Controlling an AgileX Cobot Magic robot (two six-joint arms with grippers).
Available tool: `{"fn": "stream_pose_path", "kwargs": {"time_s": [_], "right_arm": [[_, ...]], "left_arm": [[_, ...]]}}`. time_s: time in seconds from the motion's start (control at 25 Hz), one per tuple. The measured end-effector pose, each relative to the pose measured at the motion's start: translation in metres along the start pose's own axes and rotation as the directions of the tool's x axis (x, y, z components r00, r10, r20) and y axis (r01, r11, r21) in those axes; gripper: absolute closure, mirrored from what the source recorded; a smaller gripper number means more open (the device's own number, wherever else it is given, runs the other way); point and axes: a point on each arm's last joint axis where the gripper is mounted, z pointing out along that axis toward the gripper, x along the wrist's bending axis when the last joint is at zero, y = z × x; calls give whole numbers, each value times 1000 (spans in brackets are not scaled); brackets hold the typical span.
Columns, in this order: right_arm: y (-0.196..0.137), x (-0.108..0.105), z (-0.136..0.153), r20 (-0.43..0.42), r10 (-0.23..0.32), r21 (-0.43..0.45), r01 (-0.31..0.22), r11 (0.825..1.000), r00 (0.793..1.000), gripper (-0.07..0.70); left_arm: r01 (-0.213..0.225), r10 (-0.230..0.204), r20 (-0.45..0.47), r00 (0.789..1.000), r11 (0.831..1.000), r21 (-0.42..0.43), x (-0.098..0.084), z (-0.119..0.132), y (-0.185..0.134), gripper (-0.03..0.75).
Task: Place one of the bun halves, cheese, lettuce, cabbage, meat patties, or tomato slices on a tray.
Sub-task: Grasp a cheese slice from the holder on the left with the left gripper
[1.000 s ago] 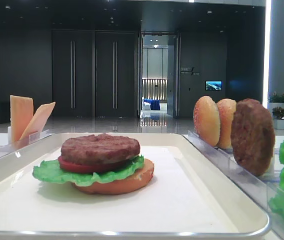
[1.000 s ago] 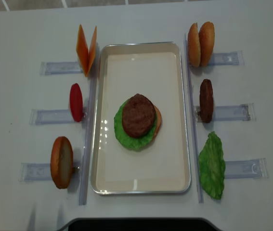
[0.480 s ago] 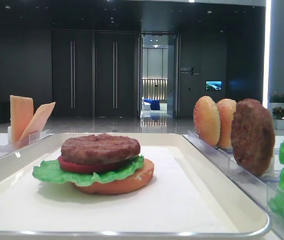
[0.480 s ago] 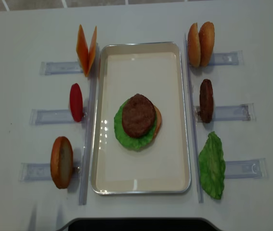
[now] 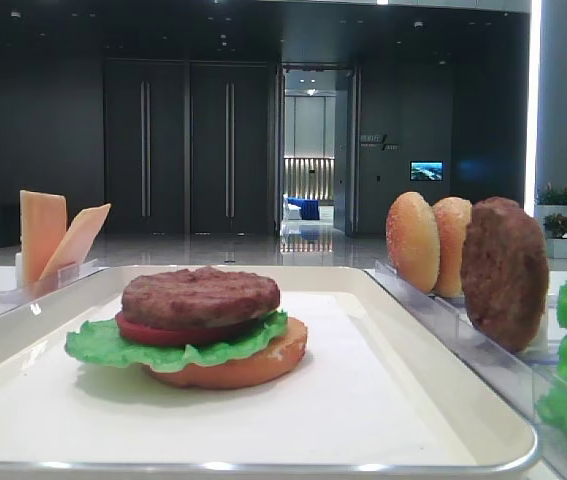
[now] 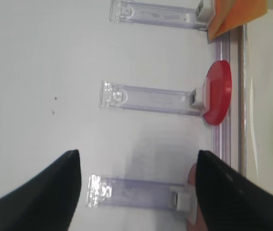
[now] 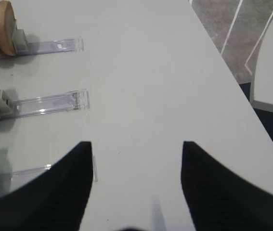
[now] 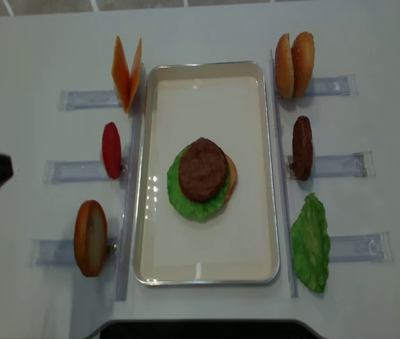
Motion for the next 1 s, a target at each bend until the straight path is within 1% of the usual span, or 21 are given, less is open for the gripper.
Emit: {"fn": "stream_pose_path", "kwargs": {"time_s": [0.08, 0.12, 0.2, 0.28, 0.4, 0.48, 0.52, 0.68, 0.76, 0.8, 0.88, 1.0], "right_arm": [[0, 0, 0, 0, 0, 0, 0, 1000, 1000, 240], [0, 0, 0, 0, 0, 0, 0, 1000, 1000, 240], [0, 0, 0, 0, 0, 0, 0, 1000, 1000, 240], [0, 0, 0, 0, 0, 0, 0, 1000, 1000, 240], [0, 0, 0, 0, 0, 0, 0, 1000, 1000, 240], [0, 0, 0, 0, 0, 0, 0, 1000, 1000, 240], [0, 0, 0, 0, 0, 0, 0, 1000, 1000, 240], [0, 0, 0, 0, 0, 0, 0, 1000, 1000, 240], [0, 0, 0, 0, 0, 0, 0, 1000, 1000, 240], [0, 0, 0, 0, 0, 0, 0, 1000, 1000, 240], [0, 0, 0, 0, 0, 0, 0, 1000, 1000, 240], [0, 0, 0, 0, 0, 0, 0, 1000, 1000, 240]], "left_arm": [[-2, 2, -6, 1000, 999, 53, -4, 18, 34, 156], [-5, 6, -10, 1000, 996, 94, -6, 31, 49, 156], [-7, 9, -8, 1000, 989, 149, -11, 51, 82, 156], [-7, 7, 1, 1000, 978, 209, -16, 75, 110, 156], [-9, 8, 5, 1000, 952, 307, -23, 118, 145, 156], [-8, 5, 8, 1000, 938, 347, -26, 140, 166, 157], [-8, 6, 7, 1000, 934, 357, -28, 151, 176, 161], [-10, -1, 33, 999, 944, 329, -38, 185, 206, 197], [-24, 8, 55, 998, 956, 294, -48, 190, 218, 207], [-32, 14, 64, 998, 958, 284, -53, 191, 221, 208], [-44, 23, 79, 997, 961, 274, -64, 193, 224, 209], [-53, 27, 95, 995, 959, 278, -79, 192, 222, 209]]}}
